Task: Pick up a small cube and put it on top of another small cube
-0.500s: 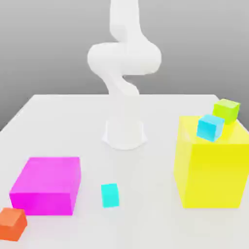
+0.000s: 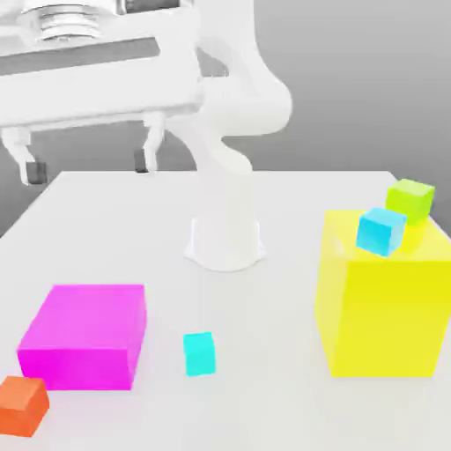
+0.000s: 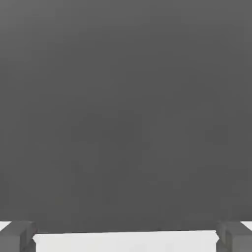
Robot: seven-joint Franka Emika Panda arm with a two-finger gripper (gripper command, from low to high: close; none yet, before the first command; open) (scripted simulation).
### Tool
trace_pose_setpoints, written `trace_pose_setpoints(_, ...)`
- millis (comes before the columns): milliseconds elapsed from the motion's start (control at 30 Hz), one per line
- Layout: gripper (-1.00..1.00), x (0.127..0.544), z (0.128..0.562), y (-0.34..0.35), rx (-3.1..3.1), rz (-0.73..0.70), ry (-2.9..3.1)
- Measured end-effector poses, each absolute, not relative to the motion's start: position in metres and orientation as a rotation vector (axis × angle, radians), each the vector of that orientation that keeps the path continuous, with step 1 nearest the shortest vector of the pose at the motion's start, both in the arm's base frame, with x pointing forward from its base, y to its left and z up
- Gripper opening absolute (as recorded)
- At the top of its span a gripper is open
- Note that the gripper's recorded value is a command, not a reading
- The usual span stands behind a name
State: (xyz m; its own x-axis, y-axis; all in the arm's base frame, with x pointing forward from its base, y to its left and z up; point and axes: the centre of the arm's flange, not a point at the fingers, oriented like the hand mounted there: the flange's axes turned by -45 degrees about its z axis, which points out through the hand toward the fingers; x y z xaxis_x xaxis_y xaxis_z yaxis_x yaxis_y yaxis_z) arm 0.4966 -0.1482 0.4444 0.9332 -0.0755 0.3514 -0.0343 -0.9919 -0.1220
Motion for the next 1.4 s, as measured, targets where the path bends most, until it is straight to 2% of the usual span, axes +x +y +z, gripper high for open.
trace_pose_setpoints(267,0.00,0.490,0.311,-0.220,-3.043,-0.279,0.162)
trace_pose_setpoints(500,0.00,0.450,0.210,-0.278,-3.123,-0.035,0.206)
trace_pose_setpoints(633,0.00,0.444,0.153,-0.286,-3.136,-0.003,0.207)
trace_pose_setpoints(667,-1.00,0.443,0.141,-0.286,-3.136,-0.002,0.209)
trace_pose_setpoints(900,-1.00,0.443,0.140,-0.286,-3.135,0.000,0.209)
trace_pose_setpoints(1067,-1.00,0.452,0.203,-0.280,-3.125,-0.048,0.204)
trace_pose_setpoints(1400,-1.00,0.426,0.248,-0.147,-3.085,-0.054,-0.120)
